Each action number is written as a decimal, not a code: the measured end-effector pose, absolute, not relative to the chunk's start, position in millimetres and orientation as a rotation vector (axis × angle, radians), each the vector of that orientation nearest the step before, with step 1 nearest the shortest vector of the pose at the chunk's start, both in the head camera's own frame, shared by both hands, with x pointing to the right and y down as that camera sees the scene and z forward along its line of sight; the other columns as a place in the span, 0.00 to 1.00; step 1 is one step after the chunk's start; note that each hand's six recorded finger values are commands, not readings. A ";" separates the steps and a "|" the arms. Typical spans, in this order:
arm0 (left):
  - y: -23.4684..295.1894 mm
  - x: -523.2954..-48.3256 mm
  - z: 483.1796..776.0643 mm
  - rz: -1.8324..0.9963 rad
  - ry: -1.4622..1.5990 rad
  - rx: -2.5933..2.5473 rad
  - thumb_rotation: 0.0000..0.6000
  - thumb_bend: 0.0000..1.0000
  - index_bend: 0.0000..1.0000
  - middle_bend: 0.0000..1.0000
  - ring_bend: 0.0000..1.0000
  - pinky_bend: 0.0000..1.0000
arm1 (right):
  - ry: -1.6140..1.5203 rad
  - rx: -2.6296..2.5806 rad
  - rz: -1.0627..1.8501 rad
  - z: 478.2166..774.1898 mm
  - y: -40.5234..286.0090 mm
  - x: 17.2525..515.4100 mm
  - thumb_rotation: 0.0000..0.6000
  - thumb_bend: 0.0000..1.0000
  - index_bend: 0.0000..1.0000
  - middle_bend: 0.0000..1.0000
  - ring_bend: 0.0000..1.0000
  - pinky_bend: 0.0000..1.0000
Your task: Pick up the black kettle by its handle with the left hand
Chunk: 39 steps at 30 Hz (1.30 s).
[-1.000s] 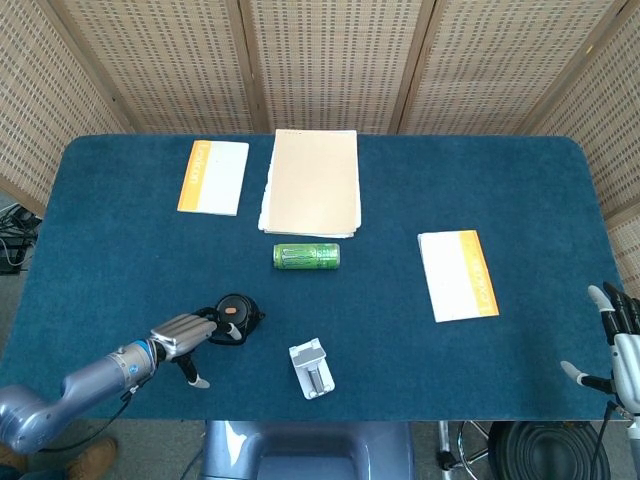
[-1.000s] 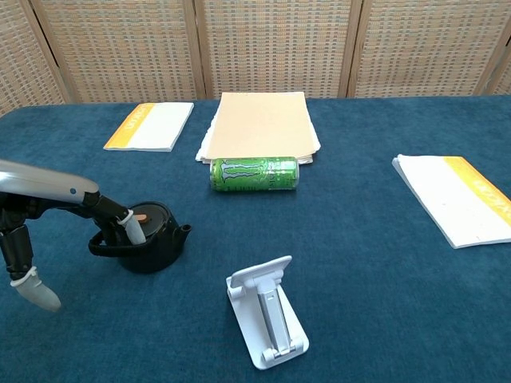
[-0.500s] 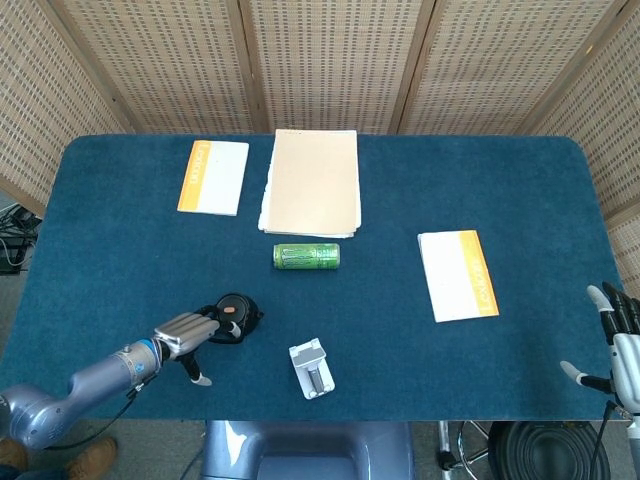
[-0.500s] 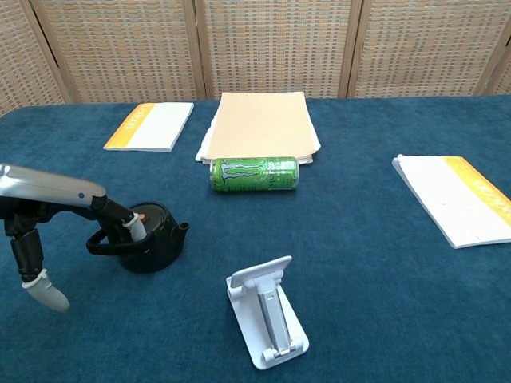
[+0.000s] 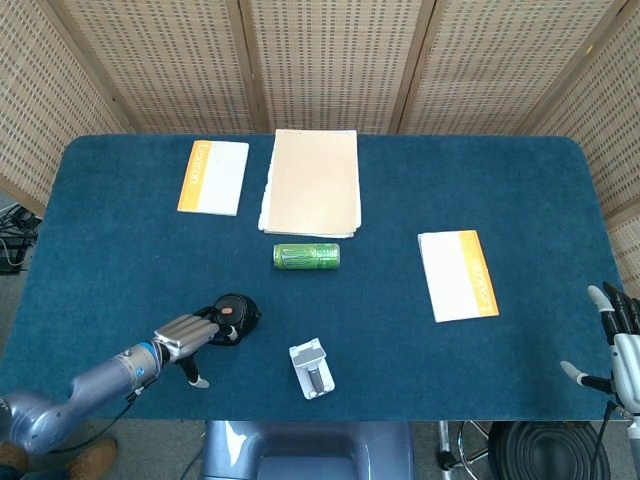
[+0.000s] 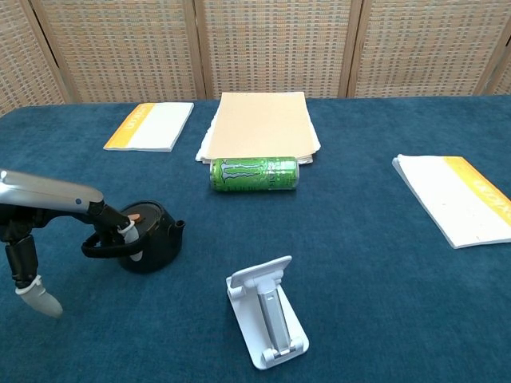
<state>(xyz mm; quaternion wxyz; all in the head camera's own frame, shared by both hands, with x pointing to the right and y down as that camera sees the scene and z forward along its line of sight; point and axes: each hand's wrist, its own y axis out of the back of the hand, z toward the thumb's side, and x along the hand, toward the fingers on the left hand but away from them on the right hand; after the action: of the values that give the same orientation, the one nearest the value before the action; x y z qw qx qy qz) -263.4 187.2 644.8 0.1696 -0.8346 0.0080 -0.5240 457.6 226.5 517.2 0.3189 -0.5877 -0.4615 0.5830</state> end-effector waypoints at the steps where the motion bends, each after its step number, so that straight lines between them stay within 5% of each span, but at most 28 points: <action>1: 187.1 -263.8 644.8 -1.490 0.021 -2.365 1.00 0.00 0.26 0.30 0.30 0.00 | -1.213 -1.546 1.534 517.4 226.6 457.6 1.00 0.00 0.00 0.00 0.00 0.00; 39: 189.0 -261.5 643.2 -1.514 0.041 -2.190 1.00 0.00 0.30 0.33 0.33 0.00 | -1.215 -1.550 1.535 517.8 226.5 457.4 1.00 0.00 0.00 0.00 0.00 0.00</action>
<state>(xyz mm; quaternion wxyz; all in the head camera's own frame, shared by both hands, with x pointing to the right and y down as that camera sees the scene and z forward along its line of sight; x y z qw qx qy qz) -261.5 189.0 643.2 0.2375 -0.7990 0.0151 -0.5523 457.4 226.5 517.8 0.3168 -0.5886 -0.4615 0.5832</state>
